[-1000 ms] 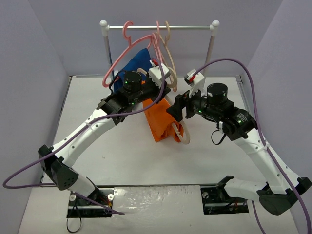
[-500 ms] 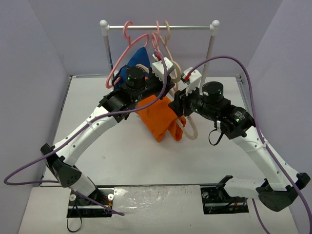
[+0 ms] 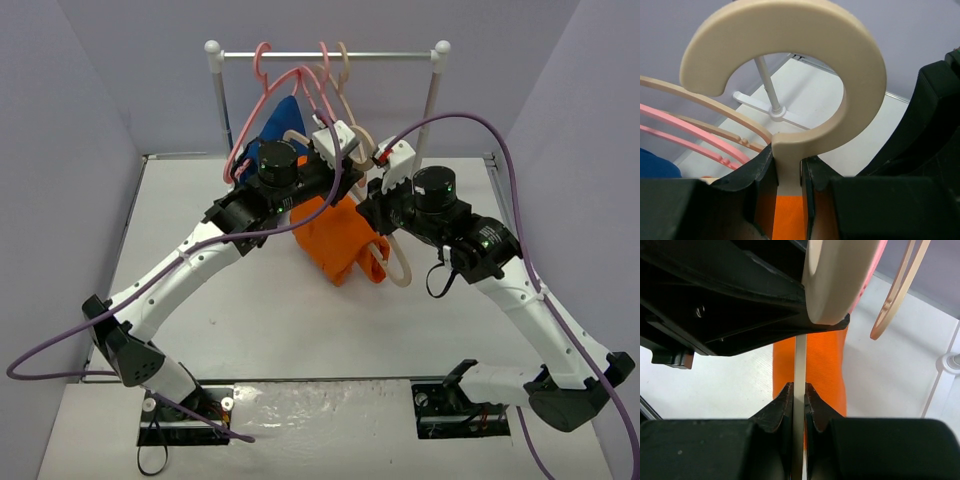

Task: Place the trousers on the hanger
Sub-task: Place the hanger at the clothesline.

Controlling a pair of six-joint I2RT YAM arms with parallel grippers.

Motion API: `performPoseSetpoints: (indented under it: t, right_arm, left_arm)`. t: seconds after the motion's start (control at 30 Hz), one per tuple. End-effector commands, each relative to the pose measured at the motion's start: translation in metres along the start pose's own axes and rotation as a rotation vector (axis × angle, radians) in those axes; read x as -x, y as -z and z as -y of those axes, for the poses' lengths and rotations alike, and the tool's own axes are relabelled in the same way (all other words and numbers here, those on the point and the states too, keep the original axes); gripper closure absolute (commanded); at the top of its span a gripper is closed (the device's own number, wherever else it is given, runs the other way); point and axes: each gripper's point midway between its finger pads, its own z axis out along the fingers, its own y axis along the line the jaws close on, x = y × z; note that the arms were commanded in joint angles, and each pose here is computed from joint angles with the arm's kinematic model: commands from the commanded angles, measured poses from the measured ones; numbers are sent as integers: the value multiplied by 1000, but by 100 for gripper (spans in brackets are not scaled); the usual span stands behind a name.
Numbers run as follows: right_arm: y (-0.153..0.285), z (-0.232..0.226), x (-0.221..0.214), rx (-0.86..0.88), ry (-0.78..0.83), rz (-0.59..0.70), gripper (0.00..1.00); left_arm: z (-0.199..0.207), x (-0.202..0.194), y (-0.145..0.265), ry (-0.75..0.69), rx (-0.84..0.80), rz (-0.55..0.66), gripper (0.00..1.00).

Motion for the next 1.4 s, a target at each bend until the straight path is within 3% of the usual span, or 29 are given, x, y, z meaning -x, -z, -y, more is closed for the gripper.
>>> performPoseSetpoints:
  t: [0.0, 0.07, 0.13, 0.23, 0.3, 0.43, 0.6, 0.97, 1.2, 1.37]
  right_arm:
    - [34, 0, 42, -20, -8, 154, 100]
    - [45, 0, 38, -19, -26, 154, 100]
    - [51, -1, 32, -14, -33, 148, 100]
    - [59, -2, 22, -13, -53, 146, 100]
    - [67, 0, 17, -23, -70, 153, 100]
    - [87, 7, 9, -61, -97, 181, 100]
    - [91, 23, -20, -156, -122, 99, 100]
    - [88, 39, -58, -263, -156, -16, 100]
    - [75, 63, -72, -406, -168, -71, 100]
    - [71, 81, -60, -462, -170, -43, 100]
  left_arm:
    - [4, 108, 43, -81, 15, 356, 87]
    - [5, 106, 50, -82, 20, 370, 66]
    - [4, 98, 54, -79, 37, 362, 52]
    - [3, 88, 61, -75, 55, 345, 35]
    - [0, 80, 67, -76, 77, 327, 30]
    - [0, 64, 90, -64, 106, 300, 26]
    - [-11, 28, 118, -31, 201, 217, 26]
    - [-55, -32, 209, -14, 543, 6, 26]
    - [-72, -73, 225, -10, 653, -144, 23]
    - [-83, -87, 229, -3, 686, -165, 22]
